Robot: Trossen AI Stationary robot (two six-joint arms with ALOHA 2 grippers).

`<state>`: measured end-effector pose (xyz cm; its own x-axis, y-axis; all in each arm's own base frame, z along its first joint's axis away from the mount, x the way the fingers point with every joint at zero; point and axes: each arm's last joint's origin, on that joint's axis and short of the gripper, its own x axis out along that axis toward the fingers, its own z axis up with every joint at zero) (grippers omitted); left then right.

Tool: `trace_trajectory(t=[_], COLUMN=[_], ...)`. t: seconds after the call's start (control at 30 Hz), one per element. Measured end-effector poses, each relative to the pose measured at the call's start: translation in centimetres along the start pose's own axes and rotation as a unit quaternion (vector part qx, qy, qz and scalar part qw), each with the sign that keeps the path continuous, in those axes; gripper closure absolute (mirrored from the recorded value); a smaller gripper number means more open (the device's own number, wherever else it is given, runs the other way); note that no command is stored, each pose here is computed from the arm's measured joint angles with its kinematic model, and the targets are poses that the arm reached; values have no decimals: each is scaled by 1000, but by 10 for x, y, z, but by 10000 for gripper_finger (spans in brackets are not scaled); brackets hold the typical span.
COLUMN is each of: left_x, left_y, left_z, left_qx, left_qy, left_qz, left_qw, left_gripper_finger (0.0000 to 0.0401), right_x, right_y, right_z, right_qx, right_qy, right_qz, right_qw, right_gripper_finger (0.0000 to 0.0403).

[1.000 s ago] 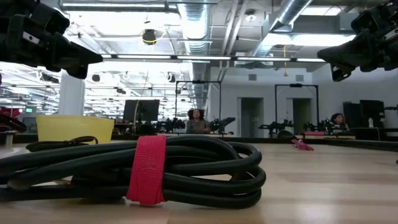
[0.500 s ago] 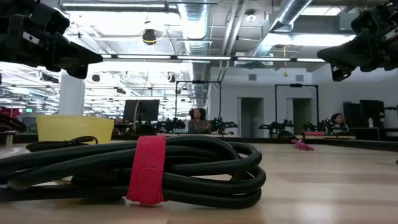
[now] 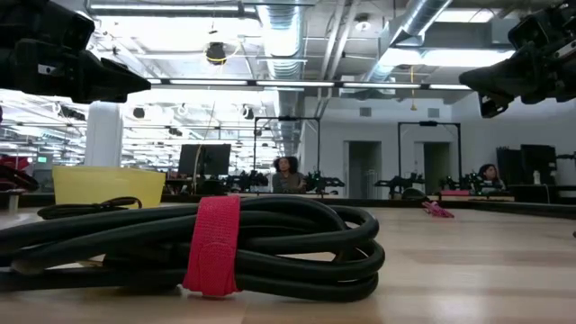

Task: Pick and place USB-C Cables
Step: Put the pink USB cable into the yellow bin

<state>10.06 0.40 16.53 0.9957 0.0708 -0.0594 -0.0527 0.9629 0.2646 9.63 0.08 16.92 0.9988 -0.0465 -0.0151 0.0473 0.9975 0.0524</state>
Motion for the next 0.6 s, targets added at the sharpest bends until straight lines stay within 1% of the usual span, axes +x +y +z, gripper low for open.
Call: trace_trajectory(t=[0.17, 0.23, 0.4, 0.6], left_x=[0, 0, -1, -3], left_y=[0, 1, 6, 9], left_z=[0, 1, 12, 20], left_qx=[15, 14, 5, -15], left_qy=[0, -3, -53, -99], left_qz=[1, 10, 65, 78], left_qw=[1000, 1000, 996, 992], left_gripper_finger=[401, 401, 401, 401], right_x=[0, 0, 0, 0], right_y=[0, 0, 0, 0], right_z=[0, 0, 0, 0], right_qx=[0, 0, 0, 0], right_qy=[0, 0, 0, 0], right_qz=[0, 0, -1, -1], right_qw=[1000, 1000, 1000, 1000], right_gripper_finger=[369, 369, 369, 369])
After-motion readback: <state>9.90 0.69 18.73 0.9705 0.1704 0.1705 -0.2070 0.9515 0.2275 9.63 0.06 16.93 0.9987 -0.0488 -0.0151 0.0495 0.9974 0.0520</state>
